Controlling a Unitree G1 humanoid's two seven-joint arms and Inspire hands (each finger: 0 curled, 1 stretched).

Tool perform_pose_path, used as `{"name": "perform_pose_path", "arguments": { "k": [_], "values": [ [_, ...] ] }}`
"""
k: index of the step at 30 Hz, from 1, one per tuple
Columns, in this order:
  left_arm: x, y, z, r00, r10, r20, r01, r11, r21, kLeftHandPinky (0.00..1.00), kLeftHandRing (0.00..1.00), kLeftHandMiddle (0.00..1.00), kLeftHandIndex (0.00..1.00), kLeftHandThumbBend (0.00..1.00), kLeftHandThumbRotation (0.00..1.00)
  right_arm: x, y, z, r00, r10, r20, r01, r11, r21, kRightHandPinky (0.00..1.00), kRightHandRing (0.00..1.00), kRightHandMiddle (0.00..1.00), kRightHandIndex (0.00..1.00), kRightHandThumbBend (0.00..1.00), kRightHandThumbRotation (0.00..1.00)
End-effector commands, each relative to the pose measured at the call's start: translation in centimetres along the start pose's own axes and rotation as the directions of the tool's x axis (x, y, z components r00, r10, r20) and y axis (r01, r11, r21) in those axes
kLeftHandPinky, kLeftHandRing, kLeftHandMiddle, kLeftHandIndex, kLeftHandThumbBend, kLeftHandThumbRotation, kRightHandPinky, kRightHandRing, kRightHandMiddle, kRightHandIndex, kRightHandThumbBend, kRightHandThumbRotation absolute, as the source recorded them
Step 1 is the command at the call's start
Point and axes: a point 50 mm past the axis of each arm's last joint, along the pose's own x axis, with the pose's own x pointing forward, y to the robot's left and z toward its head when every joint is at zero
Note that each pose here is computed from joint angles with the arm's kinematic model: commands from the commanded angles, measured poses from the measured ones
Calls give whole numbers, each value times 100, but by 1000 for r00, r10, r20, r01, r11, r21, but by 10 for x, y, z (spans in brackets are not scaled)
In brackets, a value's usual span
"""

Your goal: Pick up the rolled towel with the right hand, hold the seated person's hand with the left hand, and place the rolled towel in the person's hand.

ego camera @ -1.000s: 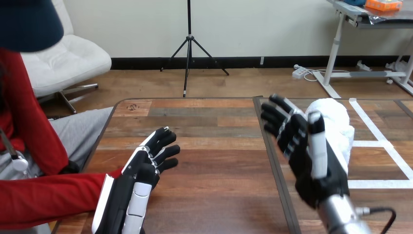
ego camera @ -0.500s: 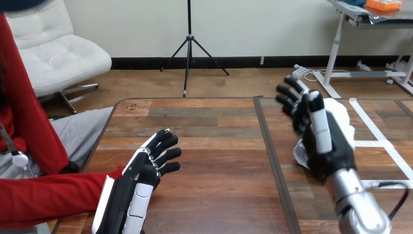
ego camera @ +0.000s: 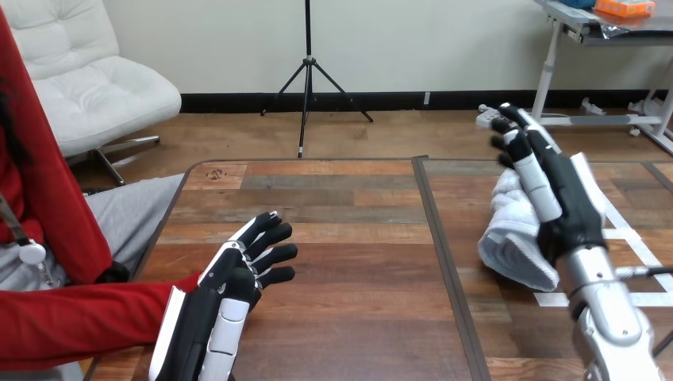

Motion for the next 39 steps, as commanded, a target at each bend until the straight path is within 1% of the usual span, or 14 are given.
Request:
{"name": "perform_pose_path", "arguments": {
  "k": [1,11,14,20,22,26,29,31,35,36,38,39],
  "values": [
    [12,-5,16,995,15,99,-12,999,-37,73,79,83,83,70,96,32,-12,32,993,-41,114,52,994,-101,91,94,94,95,100,85],
    [13,-5,15,996,5,93,-1,999,-45,73,78,82,83,70,96,49,-21,34,995,-89,51,96,985,-146,91,97,99,99,100,80],
    [13,-5,14,996,4,93,1,999,-49,72,77,81,83,70,95,54,-23,35,995,-100,28,103,984,-146,92,98,99,100,100,77],
    [14,-5,14,995,3,95,2,999,-51,71,76,80,83,70,94,62,-28,36,993,-117,-20,114,987,-115,96,100,100,100,100,72],
    [14,-5,14,995,3,96,2,998,-55,71,76,80,83,70,93,65,-29,37,992,-123,-38,117,984,-131,97,100,100,100,100,70],
    [15,-5,14,995,0,99,6,998,-57,70,76,80,82,69,93,69,-32,37,987,-140,-82,123,975,-184,96,100,100,100,100,69],
    [15,-4,14,995,0,98,5,999,-54,70,76,80,82,68,92,70,-32,36,984,-148,-102,125,971,-203,94,100,100,100,100,69],
    [15,-4,14,995,1,96,4,999,-52,70,76,80,82,68,92,72,-32,35,980,-156,-127,126,968,-219,92,100,100,100,100,69],
    [16,-3,14,995,1,96,4,999,-47,70,76,80,81,69,92,74,-32,33,971,-165,-170,124,965,-230,87,97,100,100,100,69],
    [16,-2,14,995,2,98,3,999,-46,70,76,80,81,69,92,74,-32,32,968,-168,-187,124,966,-227,86,97,100,100,100,68],
    [17,-2,14,995,3,100,2,999,-46,70,76,79,81,69,92,75,-32,31,964,-170,-205,123,967,-223,85,97,100,100,100,66],
    [17,-2,14,995,3,101,1,999,-44,69,76,79,81,69,92,75,-31,30,959,-173,-222,123,967,-224,85,97,100,100,100,64]
  ]
}}
